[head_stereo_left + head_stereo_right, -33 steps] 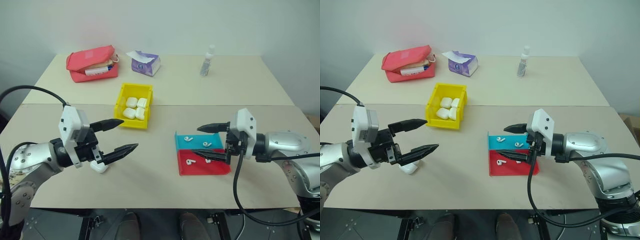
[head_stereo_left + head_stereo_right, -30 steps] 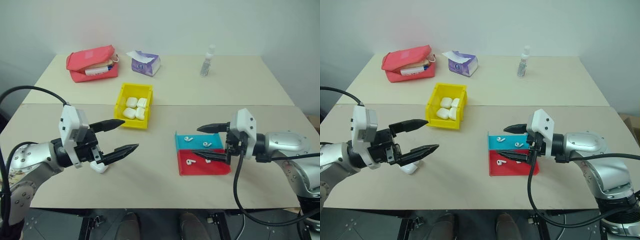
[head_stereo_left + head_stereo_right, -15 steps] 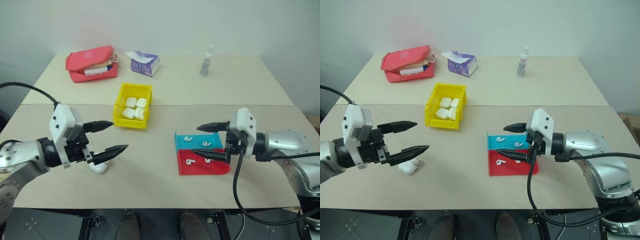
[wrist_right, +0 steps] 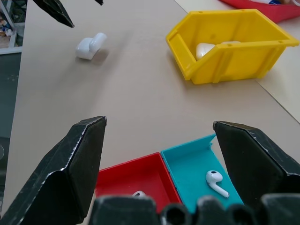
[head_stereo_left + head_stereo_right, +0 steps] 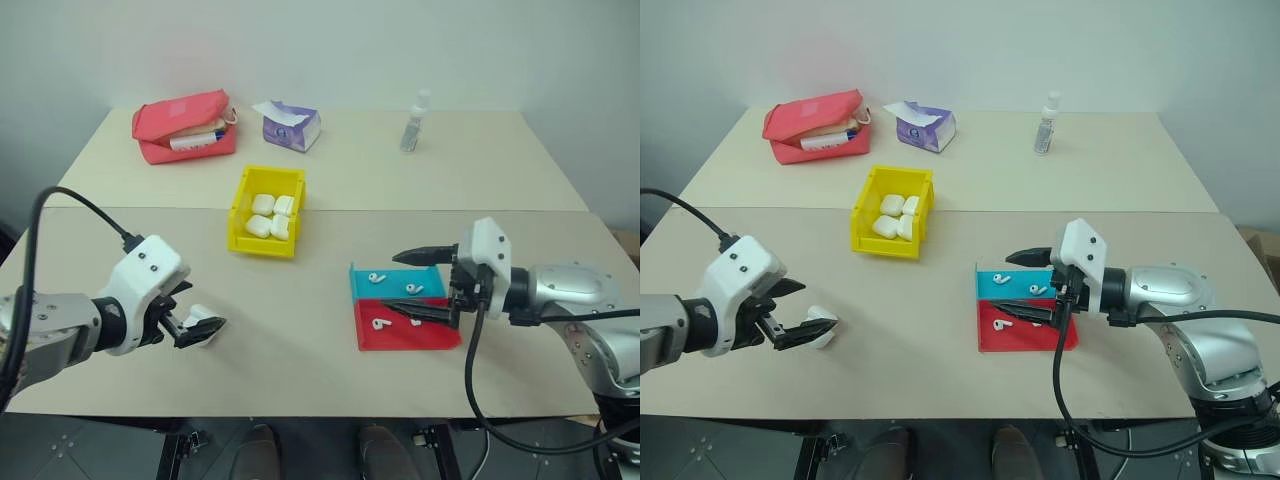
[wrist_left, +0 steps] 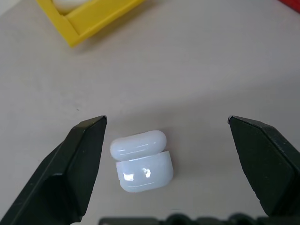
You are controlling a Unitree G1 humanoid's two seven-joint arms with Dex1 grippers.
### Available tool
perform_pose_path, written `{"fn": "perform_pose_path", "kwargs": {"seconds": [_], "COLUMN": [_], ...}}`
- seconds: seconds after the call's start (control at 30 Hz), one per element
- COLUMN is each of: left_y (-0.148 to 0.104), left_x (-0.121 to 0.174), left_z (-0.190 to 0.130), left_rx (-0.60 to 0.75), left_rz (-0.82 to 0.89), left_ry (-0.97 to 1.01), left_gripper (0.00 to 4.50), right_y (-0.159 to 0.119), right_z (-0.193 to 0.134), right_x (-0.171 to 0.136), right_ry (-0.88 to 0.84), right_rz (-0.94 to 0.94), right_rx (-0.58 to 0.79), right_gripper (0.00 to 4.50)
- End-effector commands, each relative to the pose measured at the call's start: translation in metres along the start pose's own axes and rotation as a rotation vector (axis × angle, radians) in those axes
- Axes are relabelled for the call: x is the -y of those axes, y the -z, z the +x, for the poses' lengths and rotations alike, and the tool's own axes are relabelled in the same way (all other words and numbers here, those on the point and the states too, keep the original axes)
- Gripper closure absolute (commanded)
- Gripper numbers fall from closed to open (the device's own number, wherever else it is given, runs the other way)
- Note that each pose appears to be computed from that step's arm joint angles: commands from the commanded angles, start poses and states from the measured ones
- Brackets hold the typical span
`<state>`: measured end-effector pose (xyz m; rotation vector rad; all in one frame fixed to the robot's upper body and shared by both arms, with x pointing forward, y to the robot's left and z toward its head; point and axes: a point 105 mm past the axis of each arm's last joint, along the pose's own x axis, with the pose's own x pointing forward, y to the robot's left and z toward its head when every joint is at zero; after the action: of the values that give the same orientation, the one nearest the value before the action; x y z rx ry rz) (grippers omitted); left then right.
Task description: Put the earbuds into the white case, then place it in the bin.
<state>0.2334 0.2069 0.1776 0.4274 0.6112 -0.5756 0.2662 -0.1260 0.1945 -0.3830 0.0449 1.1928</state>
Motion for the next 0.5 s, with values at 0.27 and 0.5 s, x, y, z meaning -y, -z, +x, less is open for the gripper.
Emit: {"fn": "perform_pose_path", "kwargs": {"seconds": [0.27, 0.5], "left_y": [0.007, 0.019], "left_x": [-0.003, -0.010], "left_z": [0.006, 0.013], "left_rx": [-0.178, -0.330], "left_rz": [-0.075, -0.118], "left_ry": [0.039, 0.107], "left_gripper": [0.00, 0.00], "right_y": [-0.012, -0.015], "right_z": [0.010, 0.020], "right_x": [-0.007, -0.014], "right_ry": [-0.018, -0.001], "right_rz": [-0.010, -0.003], "right_rx": [0.065, 0.106], "right_gripper": [0.23, 0.23]}}
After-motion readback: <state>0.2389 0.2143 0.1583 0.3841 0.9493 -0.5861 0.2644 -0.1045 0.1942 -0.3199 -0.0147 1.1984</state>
